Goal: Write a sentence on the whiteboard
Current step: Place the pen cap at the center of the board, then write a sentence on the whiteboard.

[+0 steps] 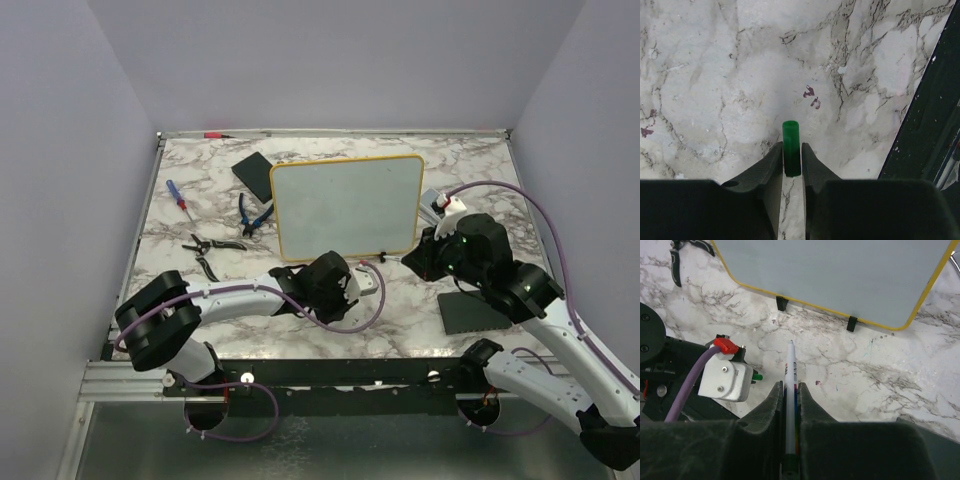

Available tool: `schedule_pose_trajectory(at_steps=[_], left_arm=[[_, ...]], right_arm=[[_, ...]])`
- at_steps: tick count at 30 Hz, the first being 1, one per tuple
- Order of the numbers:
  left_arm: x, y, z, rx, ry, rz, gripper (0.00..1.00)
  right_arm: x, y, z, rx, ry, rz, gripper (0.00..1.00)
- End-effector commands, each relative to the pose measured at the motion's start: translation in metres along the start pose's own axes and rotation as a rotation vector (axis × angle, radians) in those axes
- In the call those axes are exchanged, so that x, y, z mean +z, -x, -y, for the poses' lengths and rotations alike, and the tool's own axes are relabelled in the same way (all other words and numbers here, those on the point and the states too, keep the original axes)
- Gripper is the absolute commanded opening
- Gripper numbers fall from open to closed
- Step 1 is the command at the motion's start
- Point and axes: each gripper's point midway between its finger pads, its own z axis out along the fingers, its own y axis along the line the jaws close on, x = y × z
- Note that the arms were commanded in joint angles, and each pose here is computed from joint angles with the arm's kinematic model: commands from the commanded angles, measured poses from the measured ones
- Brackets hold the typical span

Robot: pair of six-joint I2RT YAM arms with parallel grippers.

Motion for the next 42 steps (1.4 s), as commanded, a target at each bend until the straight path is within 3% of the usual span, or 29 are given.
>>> schedule_pose_trajectory(at_steps=[1,13,14,15,17,24,32,42], left_arm=[[0.004,0.009,0.004,-0.004,-0.007,0.004,0.24],[-0.002,0.015,-0.002,-0.007,0.031,0.018,0.51],[-0.004,0.018,-0.003,-0.006,0.039,0.029,0.59],[-0.006,0.021,-0.004,-0.01,0.046,0.038,0.76],[-0.01,0.026,-0.005,-0.021,0.056,0.056,0.86],[-0.032,0.053,-0.014,-0.028,0.086,0.168,0.88],[-0.098,0.116,-0.028,-0.059,0.112,0.415,0.92],[-0.189,0.181,-0.101,-0.159,0.319,0.603,0.94]], right_arm=[[0.002,0.008,0.008,0.015,-0.047,0.053,0.0],[0.003,0.008,0.012,0.025,-0.06,0.076,0.0],[0.002,0.009,0.012,0.026,-0.061,0.081,0.0],[0.001,0.009,0.012,0.026,-0.065,0.086,0.0],[0.0,0.01,0.013,0.029,-0.07,0.092,0.0],[-0.01,0.022,0.011,0.044,-0.059,0.166,0.0],[-0.028,0.041,0.012,0.052,-0.064,0.269,0.0],[-0.033,0.057,0.011,0.065,-0.069,0.335,0.0]])
